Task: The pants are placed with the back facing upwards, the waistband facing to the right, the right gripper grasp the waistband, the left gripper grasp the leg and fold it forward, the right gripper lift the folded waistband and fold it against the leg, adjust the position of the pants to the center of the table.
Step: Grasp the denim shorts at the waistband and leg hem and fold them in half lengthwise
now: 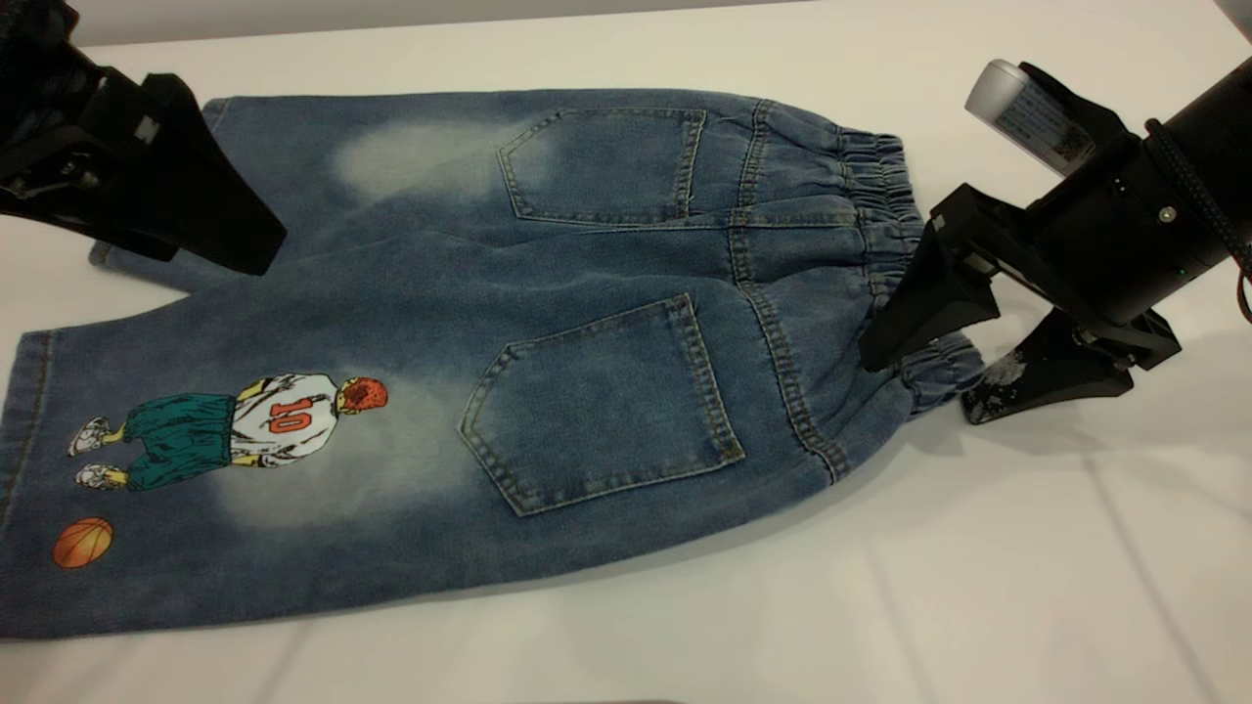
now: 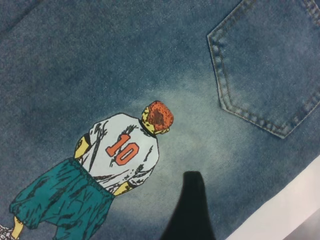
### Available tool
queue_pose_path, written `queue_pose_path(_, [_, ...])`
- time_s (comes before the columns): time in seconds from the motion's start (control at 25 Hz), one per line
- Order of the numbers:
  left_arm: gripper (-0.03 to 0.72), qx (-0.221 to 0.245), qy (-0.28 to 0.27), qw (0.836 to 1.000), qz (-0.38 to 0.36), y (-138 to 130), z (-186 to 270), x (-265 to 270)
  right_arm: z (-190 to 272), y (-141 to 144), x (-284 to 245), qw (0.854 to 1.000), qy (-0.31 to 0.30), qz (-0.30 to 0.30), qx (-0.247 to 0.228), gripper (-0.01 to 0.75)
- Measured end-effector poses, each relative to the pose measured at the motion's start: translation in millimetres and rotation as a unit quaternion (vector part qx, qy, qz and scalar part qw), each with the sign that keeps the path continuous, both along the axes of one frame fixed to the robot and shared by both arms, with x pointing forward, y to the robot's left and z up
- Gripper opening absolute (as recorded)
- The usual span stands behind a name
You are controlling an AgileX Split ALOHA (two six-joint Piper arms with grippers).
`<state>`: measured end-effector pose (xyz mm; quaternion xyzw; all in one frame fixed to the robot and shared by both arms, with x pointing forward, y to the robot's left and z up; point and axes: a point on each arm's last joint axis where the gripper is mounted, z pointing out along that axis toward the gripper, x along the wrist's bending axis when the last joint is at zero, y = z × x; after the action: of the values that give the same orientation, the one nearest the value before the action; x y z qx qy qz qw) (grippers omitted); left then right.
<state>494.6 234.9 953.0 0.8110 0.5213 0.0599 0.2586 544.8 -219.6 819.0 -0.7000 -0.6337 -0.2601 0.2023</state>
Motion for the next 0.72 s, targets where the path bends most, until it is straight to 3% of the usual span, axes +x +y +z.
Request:
queue_pose_path(0.44, [0.579, 0.001, -0.003, 1.0, 0.002, 0, 0, 1, -9, 5, 0, 0.999, 0.009, -0.009, 0.036, 0.553])
queue_pose_path(0.56, [0.579, 0.001, -0.003, 1.0, 0.002, 0, 0, 1, -10, 4, 2, 0.999, 0.0, -0.016, 0.031, 0.465])
queue_pose_path(0.72, [0.579, 0.001, -0.004, 1.0, 0.002, 0, 0, 1, -12, 1, 6, 0.999, -0.015, -0.034, 0.011, 0.26])
